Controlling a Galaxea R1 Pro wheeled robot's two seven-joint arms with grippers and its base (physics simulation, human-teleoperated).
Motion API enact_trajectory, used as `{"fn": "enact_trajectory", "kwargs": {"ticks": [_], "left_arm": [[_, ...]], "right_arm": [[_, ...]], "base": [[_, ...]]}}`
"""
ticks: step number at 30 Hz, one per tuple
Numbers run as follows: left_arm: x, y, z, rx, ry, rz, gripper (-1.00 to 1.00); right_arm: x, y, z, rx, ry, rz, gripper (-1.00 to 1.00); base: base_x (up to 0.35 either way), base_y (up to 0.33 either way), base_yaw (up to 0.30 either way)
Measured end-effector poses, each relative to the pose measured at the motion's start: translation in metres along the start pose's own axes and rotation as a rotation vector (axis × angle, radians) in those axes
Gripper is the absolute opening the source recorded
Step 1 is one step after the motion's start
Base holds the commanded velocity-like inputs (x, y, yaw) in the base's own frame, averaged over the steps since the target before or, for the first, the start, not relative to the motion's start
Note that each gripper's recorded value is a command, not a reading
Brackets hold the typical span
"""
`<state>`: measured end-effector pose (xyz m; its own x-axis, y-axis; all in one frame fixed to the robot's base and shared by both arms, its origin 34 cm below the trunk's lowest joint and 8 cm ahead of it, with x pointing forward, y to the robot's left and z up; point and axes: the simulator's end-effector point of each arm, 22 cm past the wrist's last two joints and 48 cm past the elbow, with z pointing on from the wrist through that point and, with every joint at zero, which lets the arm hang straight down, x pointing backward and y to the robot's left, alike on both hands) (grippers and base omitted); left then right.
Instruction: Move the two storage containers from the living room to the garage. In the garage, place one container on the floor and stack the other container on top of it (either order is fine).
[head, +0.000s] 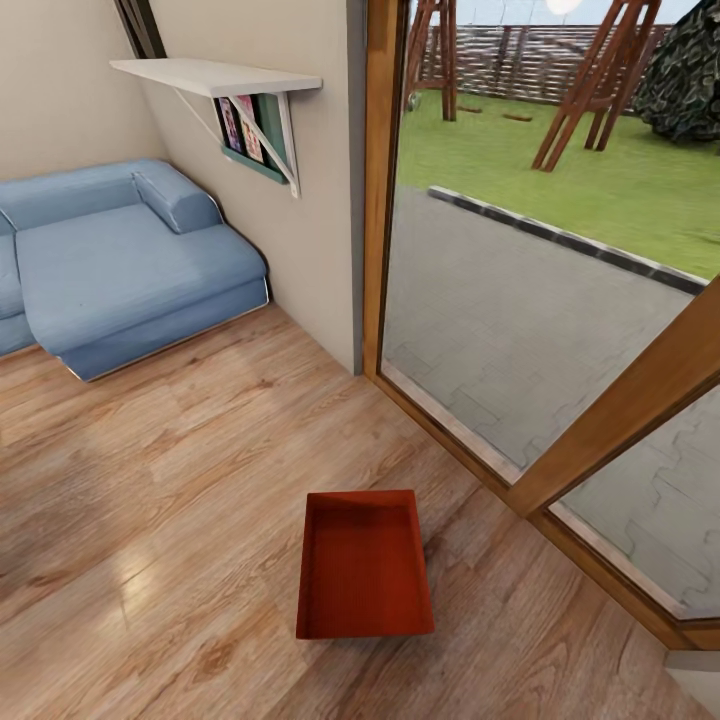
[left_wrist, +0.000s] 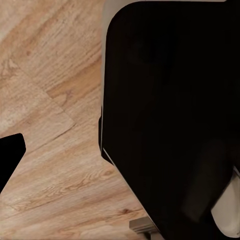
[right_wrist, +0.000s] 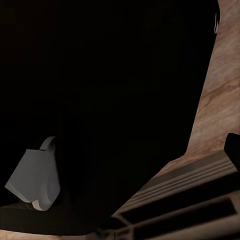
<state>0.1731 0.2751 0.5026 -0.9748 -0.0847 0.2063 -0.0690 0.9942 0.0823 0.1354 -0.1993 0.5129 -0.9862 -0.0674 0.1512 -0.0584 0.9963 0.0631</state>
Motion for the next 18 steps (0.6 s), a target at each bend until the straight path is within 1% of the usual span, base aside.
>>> {"fn": "enact_trajectory", "kwargs": {"ticks": [5, 6, 8, 10, 11, 12, 13, 14, 15, 16, 17, 18], "left_arm": [[-0.003, -0.006, 0.0, 0.009, -0.008, 0.011, 1.0], [-0.007, -0.008, 0.0, 0.013, -0.015, 0.012, 1.0], [-0.022, -0.009, -0.001, 0.016, -0.046, 0.011, 1.0], [-0.065, -0.01, -0.006, 0.024, -0.131, 0.006, 1.0], [-0.111, -0.012, -0.016, 0.03, -0.217, -0.001, 1.0], [-0.132, -0.013, -0.022, 0.033, -0.256, -0.003, 1.0], [-0.166, -0.014, -0.034, 0.036, -0.306, -0.007, 1.0], [-0.18, -0.014, -0.041, 0.037, -0.328, -0.009, 1.0], [-0.211, -0.016, -0.057, 0.04, -0.359, -0.01, 1.0], [-0.234, -0.017, -0.072, 0.043, -0.386, -0.011, 1.0], [-0.26, -0.022, -0.093, 0.053, -0.396, -0.011, 1.0], [-0.27, -0.023, -0.101, 0.056, -0.409, -0.011, 1.0]], "right_arm": [[-0.003, 0.002, 0.0, -0.004, -0.004, -0.01, 1.0], [-0.006, 0.003, 0.0, -0.005, -0.013, -0.015, 1.0], [-0.017, 0.003, 0.001, -0.008, -0.036, -0.017, 1.0], [-0.048, 0.002, 0.001, -0.02, -0.099, -0.017, 1.0], [-0.093, 0.003, -0.003, -0.038, -0.185, -0.018, 1.0], [-0.111, 0.005, -0.007, -0.047, -0.219, -0.018, 1.0], [-0.14, 0.002, -0.013, -0.046, -0.258, -0.019, 1.0], [-0.149, 0.0, -0.016, -0.043, -0.268, -0.018, 1.0], [-0.17, -0.004, -0.022, -0.023, -0.277, -0.017, 1.0], [-0.186, -0.008, -0.026, -0.002, -0.285, -0.017, 1.0], [-0.227, -0.017, -0.037, 0.042, -0.317, -0.016, 1.0], [-0.248, -0.02, -0.043, 0.053, -0.341, -0.016, 1.0]], "base": [[0.0, 0.0, 0.0], [0.0, 0.0, 0.0], [0.0, 0.0, 0.0], [0.0, 0.0, 0.0], [0.0, 0.0, 0.0], [0.0, 0.0, 0.0], [0.0, 0.0, 0.0], [0.0, 0.0, 0.0], [0.0, 0.0, 0.0], [0.0, 0.0, 0.0], [0.0, 0.0, 0.0], [0.0, 0.0, 0.0]]}}
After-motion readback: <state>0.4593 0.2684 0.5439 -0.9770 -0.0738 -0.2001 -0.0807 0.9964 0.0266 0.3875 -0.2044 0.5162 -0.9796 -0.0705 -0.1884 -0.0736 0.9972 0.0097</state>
